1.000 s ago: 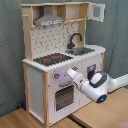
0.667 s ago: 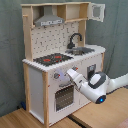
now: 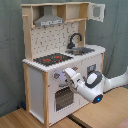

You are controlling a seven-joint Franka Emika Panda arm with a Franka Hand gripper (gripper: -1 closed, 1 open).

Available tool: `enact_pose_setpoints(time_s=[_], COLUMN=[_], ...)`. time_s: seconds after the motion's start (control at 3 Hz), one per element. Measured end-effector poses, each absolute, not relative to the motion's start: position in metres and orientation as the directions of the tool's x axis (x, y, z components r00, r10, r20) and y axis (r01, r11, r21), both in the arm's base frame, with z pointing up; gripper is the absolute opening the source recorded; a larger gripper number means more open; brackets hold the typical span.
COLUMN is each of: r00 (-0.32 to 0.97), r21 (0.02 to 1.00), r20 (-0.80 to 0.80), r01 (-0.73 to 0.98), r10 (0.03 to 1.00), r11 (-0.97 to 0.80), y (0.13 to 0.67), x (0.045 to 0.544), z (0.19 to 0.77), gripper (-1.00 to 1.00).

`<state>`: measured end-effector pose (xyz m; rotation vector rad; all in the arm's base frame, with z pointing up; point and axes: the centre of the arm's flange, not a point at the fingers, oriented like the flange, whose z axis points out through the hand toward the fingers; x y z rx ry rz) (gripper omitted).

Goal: Play with the kitchen

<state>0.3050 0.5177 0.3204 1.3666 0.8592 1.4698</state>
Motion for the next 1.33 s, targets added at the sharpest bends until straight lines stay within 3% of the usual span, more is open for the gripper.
enact_pose_setpoints(time_s=[1.33], r00=[0.001], r21=[0.907], r20=[0.417], r01=[-0.072], r10=[0.909], r11=[-0.416], y=[0.546], x=[0.351], z=[0.318], gripper=[1.00])
